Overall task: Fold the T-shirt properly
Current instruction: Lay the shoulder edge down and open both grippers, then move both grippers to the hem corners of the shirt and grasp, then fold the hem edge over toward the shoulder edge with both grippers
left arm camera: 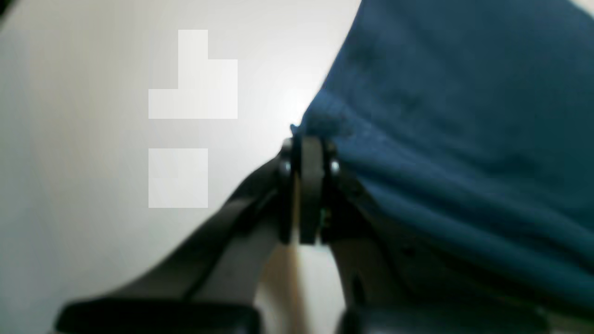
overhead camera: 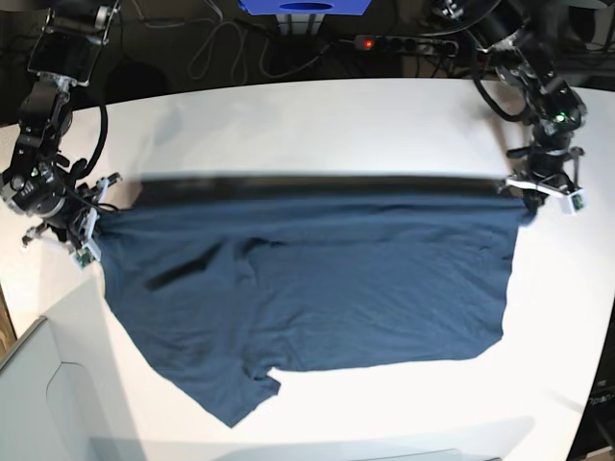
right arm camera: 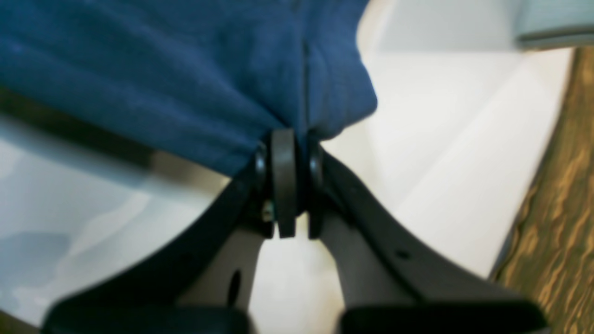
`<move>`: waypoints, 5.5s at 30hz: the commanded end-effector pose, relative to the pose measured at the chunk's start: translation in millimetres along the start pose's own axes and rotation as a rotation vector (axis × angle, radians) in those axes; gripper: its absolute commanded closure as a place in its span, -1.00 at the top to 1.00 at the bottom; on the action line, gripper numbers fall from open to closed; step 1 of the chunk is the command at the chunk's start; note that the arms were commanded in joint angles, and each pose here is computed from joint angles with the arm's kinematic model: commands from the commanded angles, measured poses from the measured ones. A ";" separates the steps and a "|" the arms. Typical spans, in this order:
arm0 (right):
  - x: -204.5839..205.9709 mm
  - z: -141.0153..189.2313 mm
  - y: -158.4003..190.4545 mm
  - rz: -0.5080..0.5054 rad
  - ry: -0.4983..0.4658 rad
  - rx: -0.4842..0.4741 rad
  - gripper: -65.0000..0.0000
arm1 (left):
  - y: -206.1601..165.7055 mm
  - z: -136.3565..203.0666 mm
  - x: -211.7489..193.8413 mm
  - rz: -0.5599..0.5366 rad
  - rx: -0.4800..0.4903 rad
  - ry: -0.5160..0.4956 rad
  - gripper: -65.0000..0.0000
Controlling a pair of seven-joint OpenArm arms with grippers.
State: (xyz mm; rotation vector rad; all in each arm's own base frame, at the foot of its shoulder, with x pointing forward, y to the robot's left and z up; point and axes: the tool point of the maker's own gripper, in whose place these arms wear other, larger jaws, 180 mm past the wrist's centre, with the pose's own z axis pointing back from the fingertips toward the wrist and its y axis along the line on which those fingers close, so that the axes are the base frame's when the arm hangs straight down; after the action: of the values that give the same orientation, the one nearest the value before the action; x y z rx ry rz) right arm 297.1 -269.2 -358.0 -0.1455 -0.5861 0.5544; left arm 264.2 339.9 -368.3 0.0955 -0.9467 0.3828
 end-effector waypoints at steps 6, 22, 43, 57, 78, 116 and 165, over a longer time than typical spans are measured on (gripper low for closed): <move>-30.3 8.1 12.2 0.038 0.059 0.014 -0.99 | 4.0 26.4 -7.6 -0.041 0.019 -0.023 -1.00; -72.1 29.0 49.6 0.097 0.138 0.059 -0.98 | 16.1 76.6 -41.4 -0.139 0.054 0.051 -1.00; -104.7 33.3 58.1 0.133 0.226 0.048 -0.89 | 13.7 90.7 -69.4 -0.049 0.009 0.104 -1.00; -74.5 79.2 12.5 0.064 0.116 -0.177 0.21 | 27.5 121.2 -15.2 -0.024 0.058 -0.065 -0.39; -34.0 74.4 -4.6 0.032 0.011 -0.226 0.21 | -16.9 -38.3 135.2 -0.044 -0.039 -0.241 -0.03; -0.5 58.7 -35.5 -0.031 -0.068 -0.253 0.21 | -76.9 -148.4 70.2 -0.003 -0.104 -0.092 -0.25; 137.8 -119.0 -53.1 -0.438 -0.463 -0.020 -0.99 | -77.4 -119.5 83.2 -0.068 -0.102 -0.195 -1.00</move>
State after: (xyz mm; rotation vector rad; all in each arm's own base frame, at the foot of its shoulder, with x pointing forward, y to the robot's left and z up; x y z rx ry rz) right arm 467.5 -228.9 -400.1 0.1083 -0.9692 0.1584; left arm 409.7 313.6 -394.7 0.0633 -1.0638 0.2703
